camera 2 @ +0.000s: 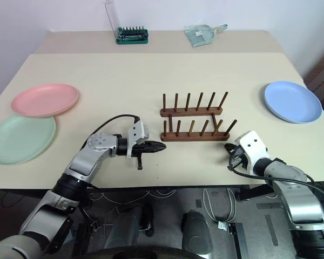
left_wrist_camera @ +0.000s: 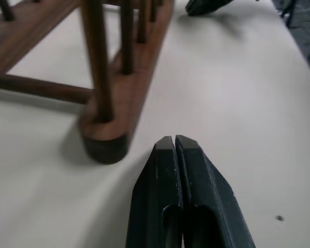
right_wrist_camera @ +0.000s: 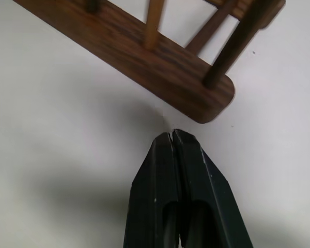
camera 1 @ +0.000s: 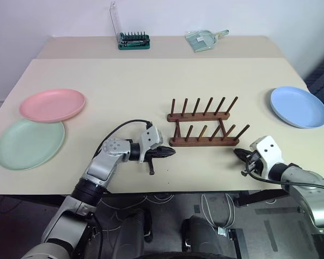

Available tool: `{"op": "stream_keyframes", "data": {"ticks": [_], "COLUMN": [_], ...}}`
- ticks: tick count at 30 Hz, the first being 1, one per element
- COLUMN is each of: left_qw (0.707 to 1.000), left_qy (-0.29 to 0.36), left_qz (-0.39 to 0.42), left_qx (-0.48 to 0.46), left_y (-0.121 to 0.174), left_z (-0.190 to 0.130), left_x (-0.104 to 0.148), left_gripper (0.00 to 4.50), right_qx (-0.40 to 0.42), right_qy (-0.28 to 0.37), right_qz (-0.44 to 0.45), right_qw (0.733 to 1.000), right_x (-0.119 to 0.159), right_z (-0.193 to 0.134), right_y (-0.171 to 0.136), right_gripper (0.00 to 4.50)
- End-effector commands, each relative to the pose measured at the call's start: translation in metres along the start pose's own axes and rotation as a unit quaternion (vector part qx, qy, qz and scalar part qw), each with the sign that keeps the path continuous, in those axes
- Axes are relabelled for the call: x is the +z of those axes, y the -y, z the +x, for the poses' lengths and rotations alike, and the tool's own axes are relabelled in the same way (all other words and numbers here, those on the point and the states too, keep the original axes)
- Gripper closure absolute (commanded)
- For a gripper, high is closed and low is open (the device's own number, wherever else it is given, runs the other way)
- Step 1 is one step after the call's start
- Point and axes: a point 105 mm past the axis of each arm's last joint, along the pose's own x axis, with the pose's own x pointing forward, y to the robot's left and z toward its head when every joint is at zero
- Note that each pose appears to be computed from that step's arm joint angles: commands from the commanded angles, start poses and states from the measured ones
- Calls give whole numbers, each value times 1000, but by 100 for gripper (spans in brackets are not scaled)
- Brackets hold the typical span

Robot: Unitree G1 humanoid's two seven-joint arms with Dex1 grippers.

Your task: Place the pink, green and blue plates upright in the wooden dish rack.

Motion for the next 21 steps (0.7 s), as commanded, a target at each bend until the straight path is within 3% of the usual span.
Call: {"op": "stream_keyframes", "data": {"ticks": [1, 12, 21], "left_qw": [998, 988, 985], "left_qy": [6, 9, 9], "left_qz": [30, 21, 14], "left_qx": [54, 155, 170], "left_y": [-16, -43, -51], "left_z": [5, 9, 9], "left_x": [9, 5, 3], "left_gripper": [447, 447, 447], "right_qx": [-10, -20, -31], "right_qy": [16, 35, 45], "right_qz": [-17, -45, -56], "right_qw": [1000, 998, 997], "right_x": [9, 23, 27], "right_z": [14, 39, 45], "right_y": [4, 17, 23], "right_gripper": [450, 450, 450]}}
